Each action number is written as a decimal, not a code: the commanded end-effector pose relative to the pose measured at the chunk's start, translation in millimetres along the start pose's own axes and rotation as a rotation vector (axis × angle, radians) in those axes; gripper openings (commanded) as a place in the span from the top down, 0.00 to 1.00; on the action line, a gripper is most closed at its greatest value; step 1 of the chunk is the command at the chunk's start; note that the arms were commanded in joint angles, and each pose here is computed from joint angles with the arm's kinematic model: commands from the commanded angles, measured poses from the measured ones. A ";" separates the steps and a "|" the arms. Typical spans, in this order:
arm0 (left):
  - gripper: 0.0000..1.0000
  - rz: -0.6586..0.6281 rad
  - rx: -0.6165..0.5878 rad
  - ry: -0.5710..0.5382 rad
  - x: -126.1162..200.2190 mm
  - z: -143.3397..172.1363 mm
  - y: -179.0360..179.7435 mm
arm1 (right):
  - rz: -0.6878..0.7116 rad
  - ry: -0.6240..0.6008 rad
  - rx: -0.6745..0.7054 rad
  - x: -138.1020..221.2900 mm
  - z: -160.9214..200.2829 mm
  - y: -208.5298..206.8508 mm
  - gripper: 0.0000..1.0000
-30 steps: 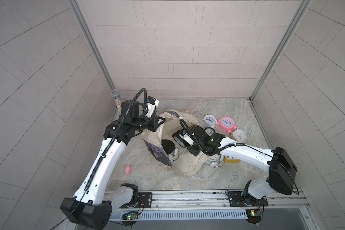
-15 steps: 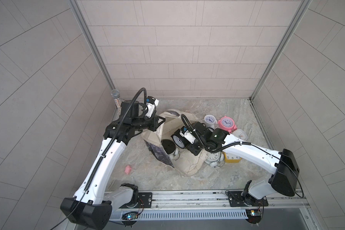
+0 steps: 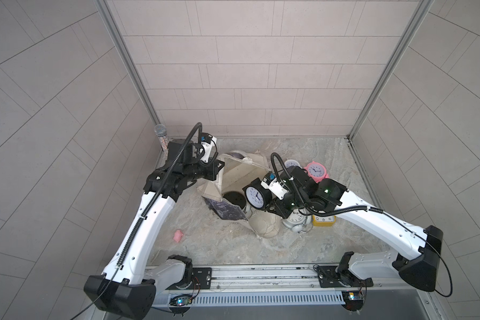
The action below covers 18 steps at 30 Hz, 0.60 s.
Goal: Take the alarm clock out of the canvas bag
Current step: Pick up the alarm from the canvas bag, then place the alarm at the center of the board.
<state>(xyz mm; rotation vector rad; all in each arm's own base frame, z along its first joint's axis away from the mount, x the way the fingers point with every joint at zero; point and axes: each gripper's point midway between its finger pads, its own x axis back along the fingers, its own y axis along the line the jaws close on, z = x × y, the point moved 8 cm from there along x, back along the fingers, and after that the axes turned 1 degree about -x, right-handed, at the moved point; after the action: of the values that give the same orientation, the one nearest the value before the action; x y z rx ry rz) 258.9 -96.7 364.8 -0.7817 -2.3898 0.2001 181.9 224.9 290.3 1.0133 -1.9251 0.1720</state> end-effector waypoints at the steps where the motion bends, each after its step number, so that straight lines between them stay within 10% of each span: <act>1: 1.00 -0.072 -0.040 -0.032 12.4 -6.1 2.1 | -0.070 -0.045 -0.015 23.1 -1.4 8.9 0.98; 18: 1.00 -0.103 -0.162 -0.077 32.5 -4.0 -4.6 | -0.115 -0.343 -0.175 126.4 -8.0 -27.1 0.99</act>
<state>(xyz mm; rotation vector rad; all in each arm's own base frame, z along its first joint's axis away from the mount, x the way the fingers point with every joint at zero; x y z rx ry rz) 244.5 -86.0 370.5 -0.7273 -2.4563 0.0318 177.3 151.0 366.6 1.0646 -2.0814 -0.1737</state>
